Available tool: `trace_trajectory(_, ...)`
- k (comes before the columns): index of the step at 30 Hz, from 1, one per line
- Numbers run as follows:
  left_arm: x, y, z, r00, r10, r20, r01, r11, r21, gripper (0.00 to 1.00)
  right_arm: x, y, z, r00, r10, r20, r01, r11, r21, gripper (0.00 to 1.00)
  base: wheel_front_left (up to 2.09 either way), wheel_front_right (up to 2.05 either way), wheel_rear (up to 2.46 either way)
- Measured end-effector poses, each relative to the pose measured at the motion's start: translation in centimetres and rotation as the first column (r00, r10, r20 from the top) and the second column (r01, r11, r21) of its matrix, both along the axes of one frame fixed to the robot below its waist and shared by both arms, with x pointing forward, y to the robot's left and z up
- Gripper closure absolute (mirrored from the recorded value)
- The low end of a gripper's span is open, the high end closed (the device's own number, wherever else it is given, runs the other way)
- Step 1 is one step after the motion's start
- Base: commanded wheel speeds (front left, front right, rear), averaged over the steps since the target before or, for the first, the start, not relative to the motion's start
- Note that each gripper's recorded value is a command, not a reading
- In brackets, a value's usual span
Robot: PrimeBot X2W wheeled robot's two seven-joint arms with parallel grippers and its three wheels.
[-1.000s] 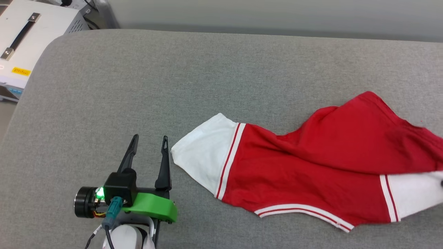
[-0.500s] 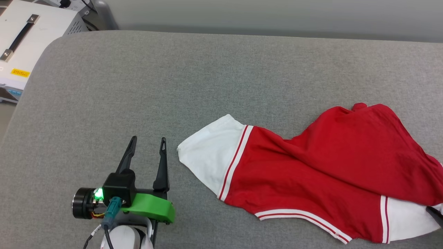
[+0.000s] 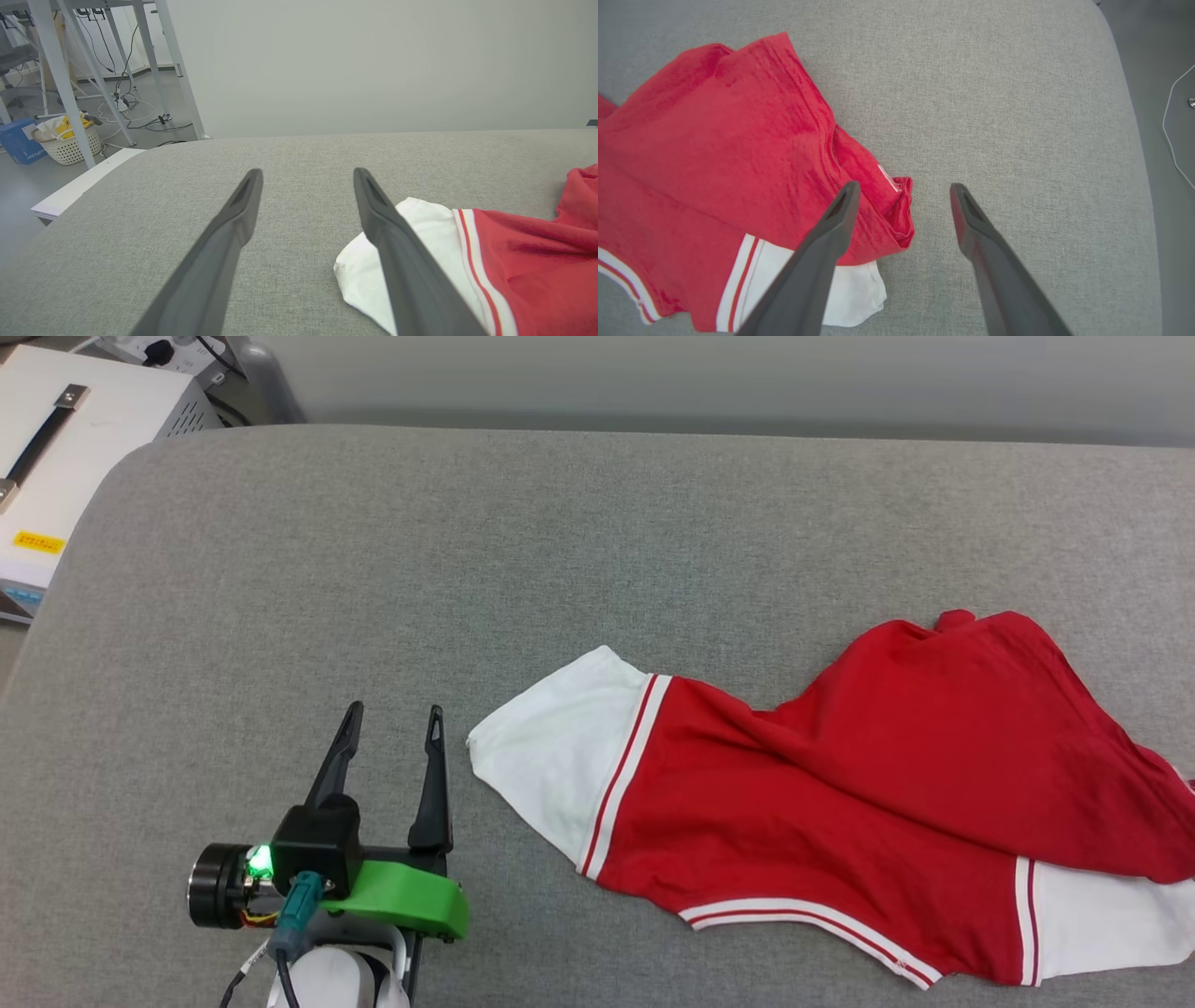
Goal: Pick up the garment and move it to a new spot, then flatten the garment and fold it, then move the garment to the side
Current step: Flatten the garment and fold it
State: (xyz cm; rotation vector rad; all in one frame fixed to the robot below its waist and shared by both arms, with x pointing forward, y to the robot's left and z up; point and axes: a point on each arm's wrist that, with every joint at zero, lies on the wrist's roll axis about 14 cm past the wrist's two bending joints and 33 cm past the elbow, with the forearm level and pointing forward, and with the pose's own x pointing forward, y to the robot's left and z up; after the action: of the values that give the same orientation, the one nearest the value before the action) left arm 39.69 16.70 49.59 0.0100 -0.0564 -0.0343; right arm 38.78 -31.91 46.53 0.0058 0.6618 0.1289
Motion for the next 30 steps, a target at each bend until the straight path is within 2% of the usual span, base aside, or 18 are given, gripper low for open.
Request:
trace_trajectory(7, 0.3, 0.2, -0.7, 1.000, 0.007, -0.019, -0.007, 1.000, 0.002, 0.00, -0.2, -0.6, -3.0, 0.976, -0.034, -0.215, 0.033, 0.999, -0.010, 0.00, 0.00, 0.00, 0.00)
trace_trajectory(13, 1.0, 0.4, -1.1, 1.000, 0.010, -0.028, -0.010, 1.000, 0.005, 0.00, 1.2, 0.7, -6.0, 0.953, -0.046, -0.300, 0.050, 0.999, 0.006, 0.00, 0.00, 0.00, 0.00)
trace_trajectory(17, 1.5, 0.7, -1.5, 0.999, 0.015, -0.036, -0.015, 1.000, 0.009, 0.00, 1.2, 1.3, -9.2, 0.925, -0.056, -0.376, 0.053, 0.998, -0.018, 0.00, 0.00, 0.00, 0.00)
trace_trajectory(21, 1.5, 1.0, -1.9, 0.999, 0.025, -0.046, -0.024, 1.000, 0.013, 0.00, 1.4, 1.1, -10.8, 0.910, -0.067, -0.409, 0.053, 0.998, -0.045, 0.00, 0.00, 0.00, 0.00)
trace_trajectory(23, 1.4, 1.2, -1.9, 0.998, 0.034, -0.048, -0.033, 0.999, 0.016, 0.00, 1.6, 1.2, -10.9, 0.912, -0.067, -0.405, 0.057, 0.998, -0.037, 1.00, 0.00, 0.00, 0.00)
trace_trajectory(30, 1.3, 1.3, -1.1, 0.999, 0.039, -0.024, -0.038, 0.999, 0.013, 0.00, 3.4, 2.2, -7.7, 0.973, -0.048, -0.227, 0.057, 0.998, 0.031, 1.00, 0.00, 0.00, 0.00)
